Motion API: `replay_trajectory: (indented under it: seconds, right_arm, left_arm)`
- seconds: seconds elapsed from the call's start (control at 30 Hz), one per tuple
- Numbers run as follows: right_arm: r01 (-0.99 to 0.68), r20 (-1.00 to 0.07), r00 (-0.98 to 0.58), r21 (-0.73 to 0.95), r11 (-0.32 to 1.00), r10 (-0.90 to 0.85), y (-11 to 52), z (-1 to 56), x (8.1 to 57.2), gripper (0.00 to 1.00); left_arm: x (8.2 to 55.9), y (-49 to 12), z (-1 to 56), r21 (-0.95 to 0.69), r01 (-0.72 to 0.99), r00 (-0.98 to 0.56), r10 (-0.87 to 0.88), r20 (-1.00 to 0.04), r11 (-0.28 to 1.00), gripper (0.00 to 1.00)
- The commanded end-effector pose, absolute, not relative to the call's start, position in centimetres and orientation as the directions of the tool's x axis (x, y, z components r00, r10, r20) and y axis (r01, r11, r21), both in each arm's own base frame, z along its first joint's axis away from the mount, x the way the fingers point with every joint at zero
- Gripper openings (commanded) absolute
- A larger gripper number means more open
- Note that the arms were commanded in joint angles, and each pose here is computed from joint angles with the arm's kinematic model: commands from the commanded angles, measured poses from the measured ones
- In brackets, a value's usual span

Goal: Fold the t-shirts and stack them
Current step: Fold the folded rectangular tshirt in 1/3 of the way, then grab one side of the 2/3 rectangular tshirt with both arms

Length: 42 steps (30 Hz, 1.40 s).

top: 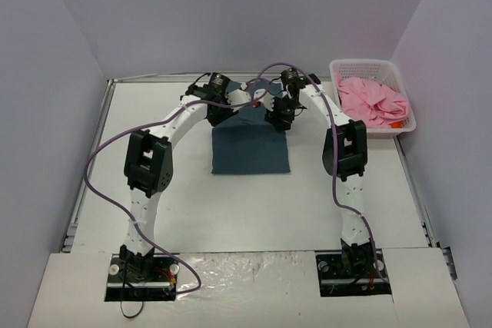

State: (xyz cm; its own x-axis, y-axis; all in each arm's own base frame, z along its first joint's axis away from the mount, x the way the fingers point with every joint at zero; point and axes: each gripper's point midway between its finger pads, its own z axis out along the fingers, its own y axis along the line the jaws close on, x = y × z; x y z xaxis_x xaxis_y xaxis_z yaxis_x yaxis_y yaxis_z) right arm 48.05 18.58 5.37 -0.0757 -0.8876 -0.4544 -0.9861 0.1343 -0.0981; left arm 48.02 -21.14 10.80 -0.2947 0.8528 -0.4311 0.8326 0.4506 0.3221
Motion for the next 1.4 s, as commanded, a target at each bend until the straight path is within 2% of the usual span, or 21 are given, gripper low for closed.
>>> replay_trajectory:
  seconds: [0.0,0.13,0.27,0.3,0.33,0.37,0.43,0.47,0.53,0.73,0.97,1.37]
  right_arm:
    - [-0.946,-0.496,-0.192,-0.137,0.294,-0.847,17.7,7.8,50.9,0.47]
    - [-0.910,-0.530,-0.192,-0.218,0.352,-0.826,17.7,11.4,52.6,0.48]
    - [-0.886,-0.562,-0.222,-0.225,0.405,-0.797,17.6,14.2,51.6,0.49]
    - [-0.879,-0.579,-0.210,-0.240,0.412,-0.788,17.5,16.2,50.9,0.49]
    - [-0.881,-0.587,-0.220,-0.224,0.417,-0.779,17.5,16.5,50.0,0.49]
    - [-0.889,-0.574,-0.252,-0.180,0.421,-0.779,17.2,15.3,48.5,0.49]
    - [-0.887,-0.590,-0.261,-0.164,0.431,-0.764,16.9,16.9,46.2,0.48]
    - [-0.893,-0.596,-0.264,-0.145,0.425,-0.759,16.9,16.9,45.0,0.48]
    - [-0.903,-0.585,-0.285,-0.101,0.417,-0.759,16.3,16.4,41.6,0.48]
    - [-0.901,-0.572,-0.371,0.032,0.432,-0.731,15.5,14.6,34.6,0.49]
    - [-0.871,-0.536,-0.467,0.142,0.470,-0.704,14.6,11.8,31.4,0.49]
    - [-0.823,-0.511,-0.545,0.176,0.540,-0.665,12.4,10.4,33.3,0.49]
  left_arm:
    - [49.7,-22.3,17.5,0.476,0.762,-0.178,0.849,-0.497,0.439,0.28]
    - [49.8,-21.4,21.5,0.542,0.697,-0.157,0.837,-0.524,0.470,0.29]
    - [46.5,-20.6,25.1,0.530,0.693,-0.133,0.809,-0.572,0.489,0.30]
    - [45.1,-20.3,23.2,0.508,0.724,-0.146,0.823,-0.549,0.467,0.30]
    - [43.7,-20.3,24.8,0.523,0.716,-0.112,0.816,-0.567,0.463,0.30]
    - [42.6,-20.2,24.5,0.521,0.724,-0.108,0.820,-0.562,0.452,0.30]
    - [39.5,-20.2,21.4,0.487,0.767,-0.120,0.839,-0.530,0.418,0.30]
    - [38.2,-20.2,22.7,0.506,0.749,-0.092,0.823,-0.561,0.428,0.30]
    - [34.8,-20.6,20.6,0.507,0.773,-0.052,0.835,-0.548,0.381,0.30]
    - [30.0,-20.3,14.2,0.478,0.833,-0.031,0.886,-0.462,0.278,0.30]
    - [29.6,-20.4,10.8,0.476,0.838,-0.027,0.892,-0.450,0.266,0.30]
    - [30.1,-21.9,7.6,0.444,0.872,0.000,0.905,-0.426,0.209,0.30]
